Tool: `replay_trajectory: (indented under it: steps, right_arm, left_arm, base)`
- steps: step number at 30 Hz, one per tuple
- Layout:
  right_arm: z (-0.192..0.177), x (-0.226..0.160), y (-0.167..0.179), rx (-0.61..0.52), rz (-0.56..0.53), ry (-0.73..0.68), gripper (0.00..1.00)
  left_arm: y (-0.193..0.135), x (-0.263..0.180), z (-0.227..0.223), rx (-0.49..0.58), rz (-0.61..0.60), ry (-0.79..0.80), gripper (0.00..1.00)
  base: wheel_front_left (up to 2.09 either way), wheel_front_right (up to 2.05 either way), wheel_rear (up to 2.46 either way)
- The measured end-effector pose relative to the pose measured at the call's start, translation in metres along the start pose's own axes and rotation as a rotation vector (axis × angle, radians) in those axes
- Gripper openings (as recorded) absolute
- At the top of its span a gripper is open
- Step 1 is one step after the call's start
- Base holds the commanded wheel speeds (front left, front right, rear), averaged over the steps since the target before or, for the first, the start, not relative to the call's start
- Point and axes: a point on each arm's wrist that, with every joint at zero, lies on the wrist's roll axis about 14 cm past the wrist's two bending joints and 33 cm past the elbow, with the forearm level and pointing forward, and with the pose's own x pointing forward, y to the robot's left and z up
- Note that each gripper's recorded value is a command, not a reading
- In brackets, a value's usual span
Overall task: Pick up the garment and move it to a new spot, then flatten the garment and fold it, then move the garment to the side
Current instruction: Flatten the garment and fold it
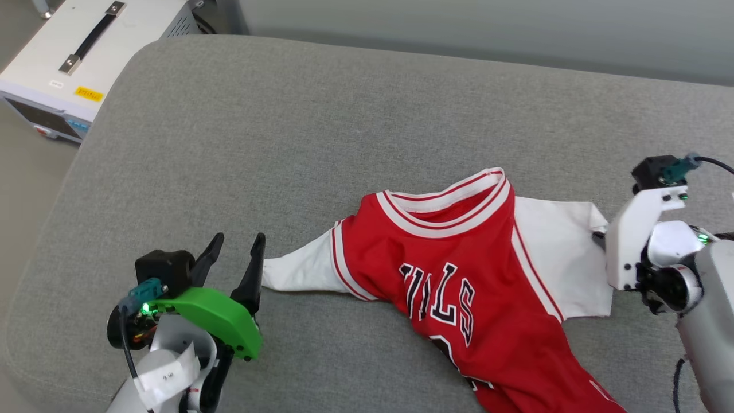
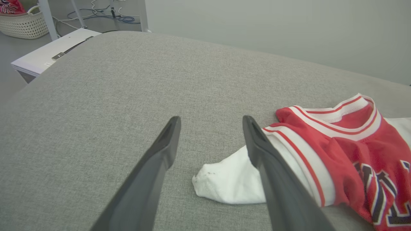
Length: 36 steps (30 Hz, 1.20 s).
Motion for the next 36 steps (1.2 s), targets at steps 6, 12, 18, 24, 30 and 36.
replay_trajectory:
  steps: [6,12,18,24,30,36]
  right_arm:
    - [-0.010,-0.041,-0.033,0.051,-0.091,-0.094,0.00]
    - [-0.044,-0.072,-0.044,0.133,-0.142,-0.094,0.00]
    - [-0.071,-0.088,-0.046,0.213,-0.174,-0.079,0.00]
    - [-0.090,-0.092,-0.046,0.275,-0.191,-0.056,0.00]
    - [-0.098,-0.093,-0.043,0.303,-0.192,-0.046,0.00]
    - [-0.083,-0.101,-0.048,0.265,-0.216,-0.122,0.00]
  left_arm:
    - [0.002,0.005,-0.018,0.042,-0.071,0.245,1.00]
    - [-0.005,0.011,-0.052,0.018,-0.122,0.502,1.00]
    - [-0.004,0.014,-0.090,0.026,-0.137,0.715,1.00]
    - [-0.006,0.021,-0.113,0.100,-0.178,0.890,0.83]
    - [-0.017,0.022,-0.121,0.095,-0.215,0.995,0.00]
    - [-0.018,0.030,-0.109,0.131,-0.218,0.864,0.00]
  base:
    - [0.00,0.00,0.00]
    - [0.00,0.00,0.00]
    - [0.00,0.00,0.00]
    - [0.00,0.00,0.00]
    - [0.00,0.00,0.00]
    - [0.00,0.00,0.00]
